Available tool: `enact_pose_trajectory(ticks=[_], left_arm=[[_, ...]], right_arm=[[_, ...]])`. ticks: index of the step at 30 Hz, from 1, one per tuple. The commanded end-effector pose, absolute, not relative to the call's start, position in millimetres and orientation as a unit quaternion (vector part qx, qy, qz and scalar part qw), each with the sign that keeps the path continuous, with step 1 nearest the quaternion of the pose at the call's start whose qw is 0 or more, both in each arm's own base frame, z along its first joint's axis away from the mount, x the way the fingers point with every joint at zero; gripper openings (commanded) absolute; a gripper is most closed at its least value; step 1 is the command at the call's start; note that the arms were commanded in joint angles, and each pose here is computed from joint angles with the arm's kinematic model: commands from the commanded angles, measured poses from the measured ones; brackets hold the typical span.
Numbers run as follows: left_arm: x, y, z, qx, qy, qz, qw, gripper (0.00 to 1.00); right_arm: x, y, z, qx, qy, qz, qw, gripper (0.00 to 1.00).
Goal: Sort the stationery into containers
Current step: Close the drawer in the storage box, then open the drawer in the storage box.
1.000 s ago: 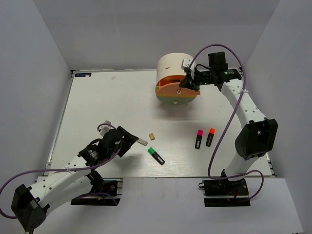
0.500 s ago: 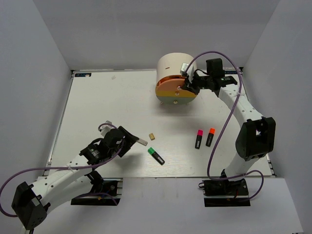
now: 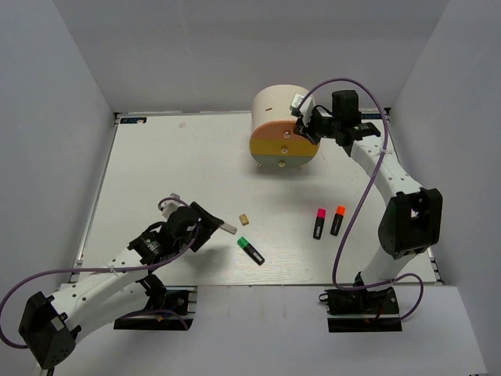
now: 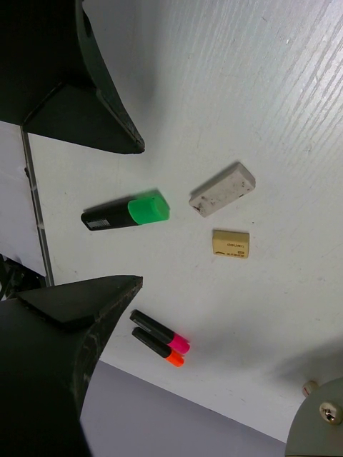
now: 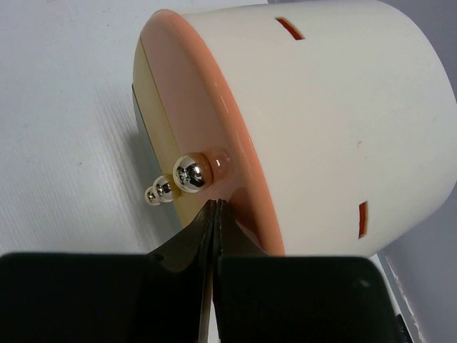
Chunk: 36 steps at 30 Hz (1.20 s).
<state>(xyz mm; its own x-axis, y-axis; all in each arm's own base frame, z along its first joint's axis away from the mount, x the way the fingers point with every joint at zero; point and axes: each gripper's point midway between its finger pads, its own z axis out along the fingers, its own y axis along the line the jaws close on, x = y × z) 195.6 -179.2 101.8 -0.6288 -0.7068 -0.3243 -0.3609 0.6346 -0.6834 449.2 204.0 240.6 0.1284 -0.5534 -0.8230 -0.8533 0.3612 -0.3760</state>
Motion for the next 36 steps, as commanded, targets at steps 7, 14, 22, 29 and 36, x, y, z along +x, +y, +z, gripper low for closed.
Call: enact_pose_trajectory(ticks=[7, 14, 22, 29, 36], left_arm=[[195, -178, 99, -0.31, 0.855, -0.289, 0.298, 0.79], [193, -178, 102, -0.308, 0.854, -0.295, 0.296, 0.79], [192, -179, 100, -0.307, 0.855, -0.298, 0.293, 0.79], [192, -180, 98, -0.307, 0.859, -0.29, 0.289, 0.79], [187, -179, 95, -0.304, 0.867, -0.282, 0.275, 0.79]], right_arm=[[444, 207, 263, -0.543, 0.625, 0.152, 0.54, 0.0], [381, 214, 226, -0.538, 0.644, 0.243, 0.487, 0.17], [353, 211, 180, -0.325, 0.772, 0.314, 0.447, 0.47], [355, 213, 168, -0.123, 0.809, 0.367, 0.443, 0.77], [384, 209, 173, 0.042, 0.799, 0.387, 0.458, 0.72]])
